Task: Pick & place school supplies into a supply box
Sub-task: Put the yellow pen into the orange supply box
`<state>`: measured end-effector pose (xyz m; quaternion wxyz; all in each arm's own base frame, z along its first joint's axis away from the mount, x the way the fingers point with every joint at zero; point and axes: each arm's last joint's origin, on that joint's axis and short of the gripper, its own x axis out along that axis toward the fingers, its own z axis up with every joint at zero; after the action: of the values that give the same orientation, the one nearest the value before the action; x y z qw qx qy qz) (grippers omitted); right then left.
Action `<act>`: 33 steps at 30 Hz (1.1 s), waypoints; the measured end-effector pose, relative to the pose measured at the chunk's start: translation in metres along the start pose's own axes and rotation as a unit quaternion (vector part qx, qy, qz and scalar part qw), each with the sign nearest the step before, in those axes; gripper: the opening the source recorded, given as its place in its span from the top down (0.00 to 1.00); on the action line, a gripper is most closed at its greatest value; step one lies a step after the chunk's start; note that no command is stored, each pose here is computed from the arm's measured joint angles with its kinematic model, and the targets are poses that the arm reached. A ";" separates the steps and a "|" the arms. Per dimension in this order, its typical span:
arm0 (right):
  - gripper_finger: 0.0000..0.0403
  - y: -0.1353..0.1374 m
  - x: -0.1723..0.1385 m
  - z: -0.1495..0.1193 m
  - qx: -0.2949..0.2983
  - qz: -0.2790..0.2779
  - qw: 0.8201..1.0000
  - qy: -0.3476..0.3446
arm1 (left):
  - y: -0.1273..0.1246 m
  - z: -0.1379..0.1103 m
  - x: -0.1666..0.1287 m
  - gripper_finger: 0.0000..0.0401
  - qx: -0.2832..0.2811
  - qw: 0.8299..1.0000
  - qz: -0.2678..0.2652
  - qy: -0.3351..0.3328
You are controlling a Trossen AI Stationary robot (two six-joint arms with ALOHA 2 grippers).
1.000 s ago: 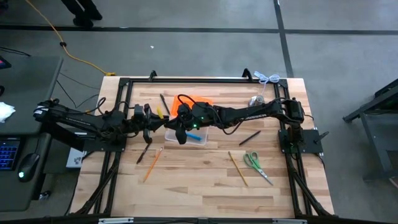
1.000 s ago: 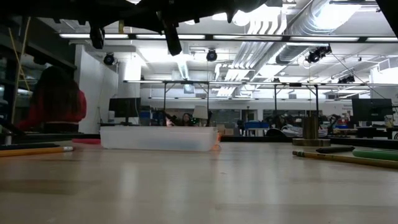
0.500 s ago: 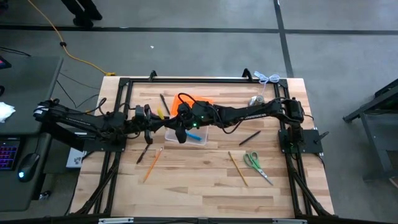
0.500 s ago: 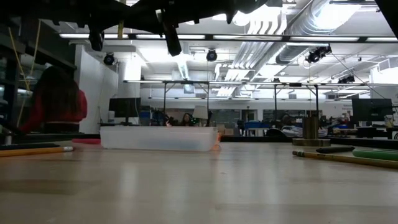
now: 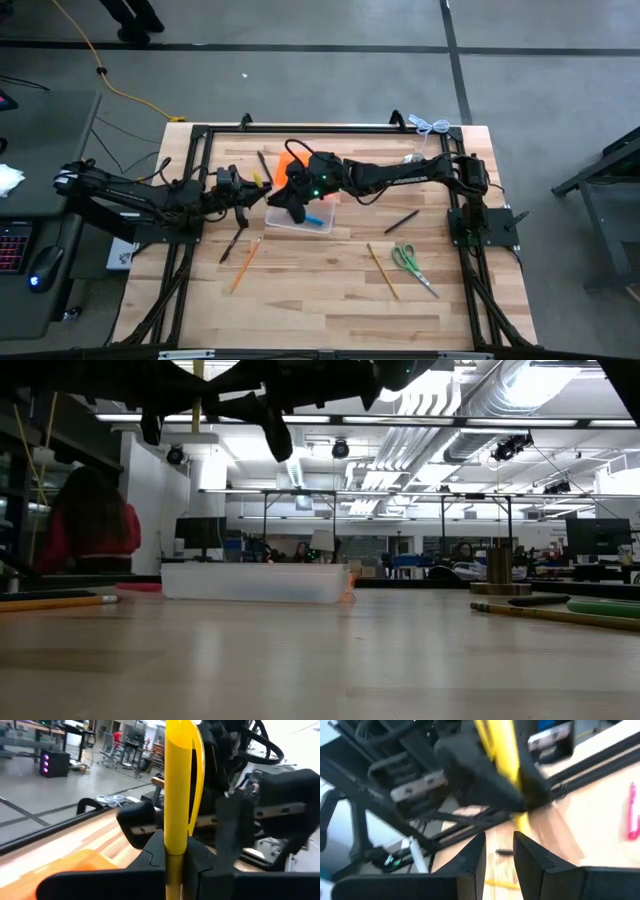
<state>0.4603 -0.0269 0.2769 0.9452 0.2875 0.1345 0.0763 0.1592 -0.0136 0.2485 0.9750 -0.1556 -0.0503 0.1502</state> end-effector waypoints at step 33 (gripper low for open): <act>0.99 -0.055 -0.021 0.012 0.054 -0.075 0.994 0.052 | 0.015 -0.022 -0.013 0.88 0.050 0.989 0.052 0.130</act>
<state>0.4474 -0.0831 0.2599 0.9230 0.3232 0.2085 0.0121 0.1459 -0.0109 0.2221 0.9707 -0.1277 0.0921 0.1816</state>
